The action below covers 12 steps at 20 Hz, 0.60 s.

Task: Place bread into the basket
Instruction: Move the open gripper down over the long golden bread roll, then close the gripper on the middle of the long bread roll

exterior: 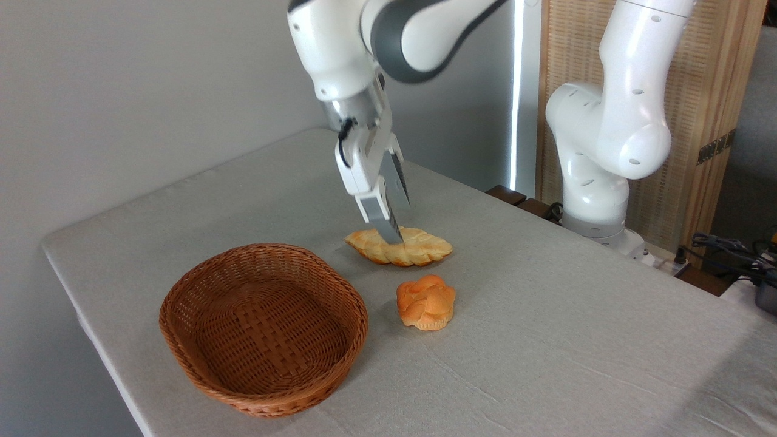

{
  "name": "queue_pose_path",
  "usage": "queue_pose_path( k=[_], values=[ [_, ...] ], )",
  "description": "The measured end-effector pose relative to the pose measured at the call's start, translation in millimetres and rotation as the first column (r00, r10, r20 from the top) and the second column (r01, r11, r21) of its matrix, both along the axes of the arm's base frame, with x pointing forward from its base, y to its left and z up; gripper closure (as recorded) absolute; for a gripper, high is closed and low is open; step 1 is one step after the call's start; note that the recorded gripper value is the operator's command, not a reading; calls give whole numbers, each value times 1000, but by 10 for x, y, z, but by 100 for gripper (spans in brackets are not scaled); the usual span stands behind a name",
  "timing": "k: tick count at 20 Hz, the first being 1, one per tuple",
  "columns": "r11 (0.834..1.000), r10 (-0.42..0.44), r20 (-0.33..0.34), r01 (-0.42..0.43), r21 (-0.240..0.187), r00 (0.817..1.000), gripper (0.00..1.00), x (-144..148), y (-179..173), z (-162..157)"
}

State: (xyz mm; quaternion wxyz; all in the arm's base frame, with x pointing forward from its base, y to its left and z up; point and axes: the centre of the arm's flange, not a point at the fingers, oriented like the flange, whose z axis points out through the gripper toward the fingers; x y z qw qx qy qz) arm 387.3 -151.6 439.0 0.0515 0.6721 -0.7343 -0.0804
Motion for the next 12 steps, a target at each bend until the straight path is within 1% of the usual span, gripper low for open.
queue_pose_path(
  k=[2,5,7,8,10,12],
  values=[
    [1000,-12,1,12,-3,1000,0,-19,14,-90],
    [1000,-17,0,17,-3,1000,0,-26,25,-124],
    [1000,-25,9,25,6,1000,0,-21,33,-134],
    [999,-35,20,34,20,999,0,-13,46,-147],
    [998,-47,35,45,36,998,0,-1,58,-164],
    [998,-51,42,49,41,998,0,7,61,-168]
  ],
)
